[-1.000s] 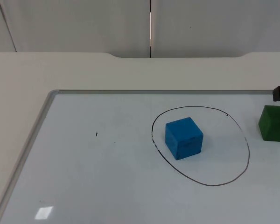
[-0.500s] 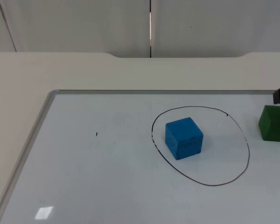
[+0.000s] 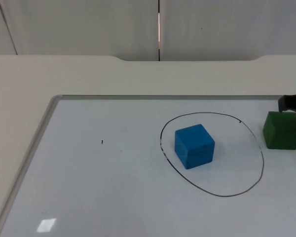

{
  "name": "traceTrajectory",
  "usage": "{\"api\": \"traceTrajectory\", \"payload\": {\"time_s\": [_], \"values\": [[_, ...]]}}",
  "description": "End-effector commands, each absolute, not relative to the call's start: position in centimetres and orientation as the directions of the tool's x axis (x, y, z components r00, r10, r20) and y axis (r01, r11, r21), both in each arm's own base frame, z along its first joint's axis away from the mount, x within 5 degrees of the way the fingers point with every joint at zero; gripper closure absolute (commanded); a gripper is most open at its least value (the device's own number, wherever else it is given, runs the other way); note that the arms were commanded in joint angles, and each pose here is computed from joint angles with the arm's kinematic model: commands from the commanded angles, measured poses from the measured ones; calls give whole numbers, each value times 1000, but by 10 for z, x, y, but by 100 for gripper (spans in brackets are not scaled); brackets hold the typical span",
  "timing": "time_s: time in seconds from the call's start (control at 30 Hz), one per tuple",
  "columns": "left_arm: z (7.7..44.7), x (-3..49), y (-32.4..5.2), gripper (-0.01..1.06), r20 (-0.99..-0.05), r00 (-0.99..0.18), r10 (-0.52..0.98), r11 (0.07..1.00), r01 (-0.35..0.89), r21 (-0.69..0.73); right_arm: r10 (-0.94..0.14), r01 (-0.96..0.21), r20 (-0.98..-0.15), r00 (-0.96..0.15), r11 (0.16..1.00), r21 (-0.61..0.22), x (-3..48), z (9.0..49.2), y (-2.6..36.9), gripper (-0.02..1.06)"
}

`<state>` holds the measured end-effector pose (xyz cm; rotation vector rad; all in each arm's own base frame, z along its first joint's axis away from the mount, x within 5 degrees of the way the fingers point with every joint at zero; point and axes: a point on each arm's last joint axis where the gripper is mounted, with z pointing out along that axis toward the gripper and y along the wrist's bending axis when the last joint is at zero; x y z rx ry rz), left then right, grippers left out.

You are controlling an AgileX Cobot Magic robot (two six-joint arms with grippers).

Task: Push the two cubes into the marked area.

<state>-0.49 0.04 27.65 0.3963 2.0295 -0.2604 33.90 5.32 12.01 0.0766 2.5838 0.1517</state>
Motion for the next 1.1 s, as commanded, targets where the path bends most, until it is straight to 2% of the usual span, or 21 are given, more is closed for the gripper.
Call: {"api": "traceTrajectory", "payload": {"time_s": [0.0,0.17,0.67,1.07], "values": [[275,-5,1,105,-882,-441,169,925,381,-13,69,-7,-561,-825,991,131,342,123,64,105],[275,-5,1,105,-882,-441,169,925,381,-13,49,-49,-606,-794,988,144,343,126,81,105],[275,-5,1,105,-881,-439,175,924,383,-8,48,-49,-599,-799,988,144,342,126,82,105],[275,-5,1,105,-881,-439,175,924,383,-8,102,-6,-597,-796,984,176,343,126,81,105]]}}
